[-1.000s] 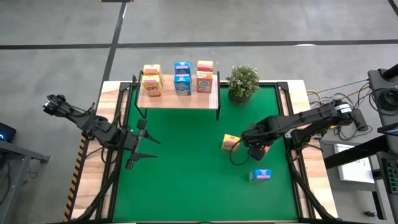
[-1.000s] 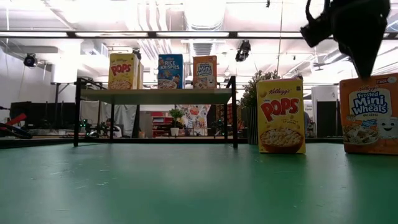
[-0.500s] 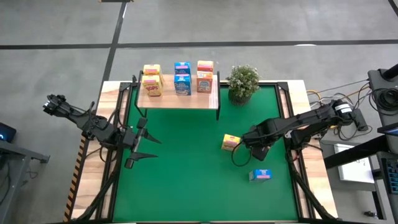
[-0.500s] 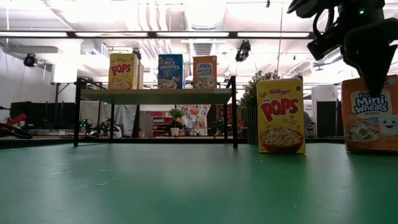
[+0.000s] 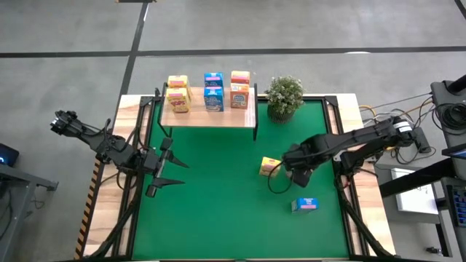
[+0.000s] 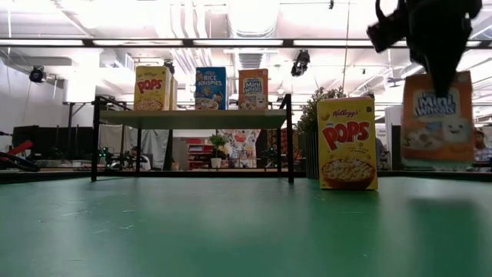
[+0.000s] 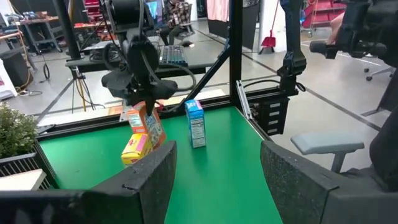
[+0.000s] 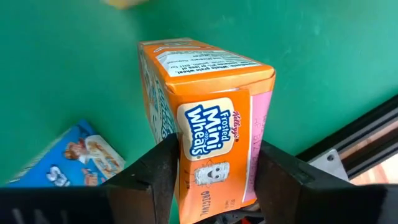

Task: Stack cereal on shelf
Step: Put the orange cereal box on the shelf

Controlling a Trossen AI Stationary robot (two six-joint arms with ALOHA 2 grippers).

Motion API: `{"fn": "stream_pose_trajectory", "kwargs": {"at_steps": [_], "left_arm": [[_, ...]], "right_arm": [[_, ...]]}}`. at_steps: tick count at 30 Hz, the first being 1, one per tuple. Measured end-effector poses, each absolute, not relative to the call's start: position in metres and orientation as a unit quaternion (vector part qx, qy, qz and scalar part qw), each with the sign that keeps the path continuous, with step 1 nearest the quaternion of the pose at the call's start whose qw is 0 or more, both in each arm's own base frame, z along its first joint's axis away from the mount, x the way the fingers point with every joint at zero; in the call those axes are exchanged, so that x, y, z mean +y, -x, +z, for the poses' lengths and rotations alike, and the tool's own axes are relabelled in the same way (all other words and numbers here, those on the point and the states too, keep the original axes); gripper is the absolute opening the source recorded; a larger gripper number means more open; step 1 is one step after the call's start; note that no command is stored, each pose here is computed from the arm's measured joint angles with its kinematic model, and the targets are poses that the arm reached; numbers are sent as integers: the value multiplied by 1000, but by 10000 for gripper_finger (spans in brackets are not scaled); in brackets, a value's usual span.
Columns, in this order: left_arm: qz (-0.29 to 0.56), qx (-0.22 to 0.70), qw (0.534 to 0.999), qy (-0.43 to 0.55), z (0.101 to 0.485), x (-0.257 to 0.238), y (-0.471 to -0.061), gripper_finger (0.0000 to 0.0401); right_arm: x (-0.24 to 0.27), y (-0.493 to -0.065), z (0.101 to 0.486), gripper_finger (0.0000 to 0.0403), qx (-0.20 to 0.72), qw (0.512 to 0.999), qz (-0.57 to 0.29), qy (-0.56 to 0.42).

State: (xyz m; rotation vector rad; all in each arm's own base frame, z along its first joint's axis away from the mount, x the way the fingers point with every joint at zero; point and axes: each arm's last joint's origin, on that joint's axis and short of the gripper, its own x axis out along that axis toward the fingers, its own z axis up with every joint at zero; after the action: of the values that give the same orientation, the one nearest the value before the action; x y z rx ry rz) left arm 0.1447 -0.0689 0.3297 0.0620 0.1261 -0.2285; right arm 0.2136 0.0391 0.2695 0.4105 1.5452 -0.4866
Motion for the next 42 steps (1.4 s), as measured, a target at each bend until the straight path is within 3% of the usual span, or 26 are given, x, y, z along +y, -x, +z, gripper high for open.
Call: {"fn": "stream_pose_trajectory", "kwargs": {"at_steps": [18, 30, 35, 42], "left_arm": [[-69, 92, 992, -50, 309, -67, -147, 216], [-65, 91, 992, -50, 310, -67, -147, 216], [-65, 87, 993, -48, 310, -67, -148, 216], [-62, 85, 993, -56, 311, -67, -148, 216]], "right_arm": [[30, -221, 371, 162, 534, 805, -236, -107], [27, -251, 412, 162, 362, 919, -154, -24], [10, -263, 416, 162, 330, 930, -163, 9], [-24, -287, 401, 162, 366, 914, -175, 26]]}}
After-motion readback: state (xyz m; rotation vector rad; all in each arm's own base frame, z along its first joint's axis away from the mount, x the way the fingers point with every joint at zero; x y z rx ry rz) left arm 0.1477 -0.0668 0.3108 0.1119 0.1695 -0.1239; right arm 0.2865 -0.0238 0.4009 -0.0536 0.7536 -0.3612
